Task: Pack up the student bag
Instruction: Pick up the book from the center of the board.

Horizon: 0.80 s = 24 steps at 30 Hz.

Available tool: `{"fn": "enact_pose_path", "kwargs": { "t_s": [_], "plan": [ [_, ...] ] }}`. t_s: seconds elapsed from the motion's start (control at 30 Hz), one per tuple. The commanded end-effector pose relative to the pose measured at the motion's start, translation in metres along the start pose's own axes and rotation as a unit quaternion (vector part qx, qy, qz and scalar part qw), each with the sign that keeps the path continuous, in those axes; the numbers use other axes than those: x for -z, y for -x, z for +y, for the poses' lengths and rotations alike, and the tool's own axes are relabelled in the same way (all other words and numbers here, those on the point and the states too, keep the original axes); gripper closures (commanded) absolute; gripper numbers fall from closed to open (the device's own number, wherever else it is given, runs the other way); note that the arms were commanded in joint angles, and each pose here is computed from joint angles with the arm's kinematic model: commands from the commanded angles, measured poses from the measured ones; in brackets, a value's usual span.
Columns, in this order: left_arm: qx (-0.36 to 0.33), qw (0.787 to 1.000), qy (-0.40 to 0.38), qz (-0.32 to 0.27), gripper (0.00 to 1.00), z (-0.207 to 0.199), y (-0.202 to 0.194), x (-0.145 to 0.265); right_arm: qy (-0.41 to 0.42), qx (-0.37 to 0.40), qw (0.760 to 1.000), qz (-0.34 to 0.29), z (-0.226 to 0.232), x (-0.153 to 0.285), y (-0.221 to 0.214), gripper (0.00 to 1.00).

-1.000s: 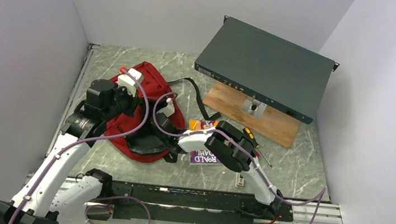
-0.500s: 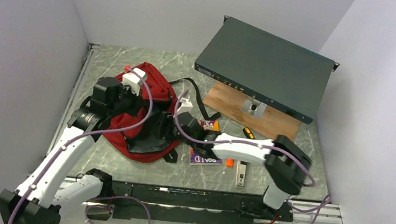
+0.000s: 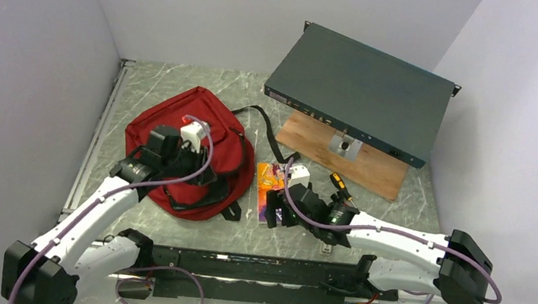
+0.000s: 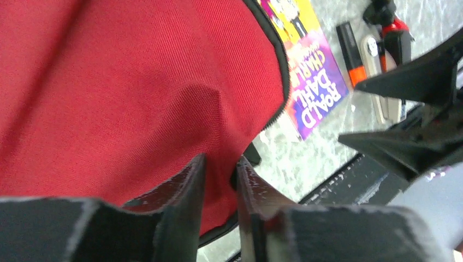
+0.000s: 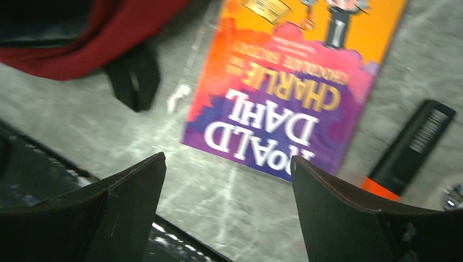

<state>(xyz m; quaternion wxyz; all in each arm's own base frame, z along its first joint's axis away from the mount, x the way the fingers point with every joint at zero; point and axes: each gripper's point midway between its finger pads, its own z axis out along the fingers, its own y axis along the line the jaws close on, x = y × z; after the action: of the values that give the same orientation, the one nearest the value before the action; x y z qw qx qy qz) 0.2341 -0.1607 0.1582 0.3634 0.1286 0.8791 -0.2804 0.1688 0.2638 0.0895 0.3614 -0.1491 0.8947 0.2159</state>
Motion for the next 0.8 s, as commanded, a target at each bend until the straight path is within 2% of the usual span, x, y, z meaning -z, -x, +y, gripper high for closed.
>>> {"fn": "enact_pose_path", "kwargs": {
  "t_s": [0.0, 0.03, 0.17, 0.2, 0.43, 0.67, 0.77],
  "plan": [
    [0.023, 0.999, -0.035, 0.004, 0.64, -0.033, -0.016, 0.000, -0.054, 0.010, 0.998, -0.018, -0.030, 0.009, 0.001, 0.15],
    [0.022, 0.999, -0.042, 0.006, 0.61, -0.042, -0.020, 0.000, -0.053, 0.004, 0.998, -0.022, -0.032, 0.009, 0.001, 0.17],
    [0.057, 0.995, -0.079, 0.001, 0.23, -0.080, -0.035, 0.000, -0.047, -0.027, 0.998, -0.034, -0.038, 0.008, 0.000, 0.25],
    [0.067, 0.994, -0.083, -0.005, 0.18, -0.088, -0.038, -0.001, -0.044, -0.035, 0.998, -0.035, -0.039, 0.007, -0.001, 0.28],
    [0.117, 0.991, -0.065, -0.021, 0.13, -0.125, -0.055, -0.023, -0.020, -0.093, 0.995, -0.021, -0.047, 0.000, -0.011, 0.43],
    [0.174, 0.984, 0.049, -0.010, 0.24, -0.117, -0.074, -0.066, -0.016, -0.116, 0.993, -0.027, -0.058, -0.003, -0.014, 0.47],
    [0.187, 0.979, 0.083, -0.004, 0.25, -0.111, -0.081, -0.080, -0.021, -0.112, 0.993, -0.031, -0.062, -0.006, -0.012, 0.48]
  ]
}}
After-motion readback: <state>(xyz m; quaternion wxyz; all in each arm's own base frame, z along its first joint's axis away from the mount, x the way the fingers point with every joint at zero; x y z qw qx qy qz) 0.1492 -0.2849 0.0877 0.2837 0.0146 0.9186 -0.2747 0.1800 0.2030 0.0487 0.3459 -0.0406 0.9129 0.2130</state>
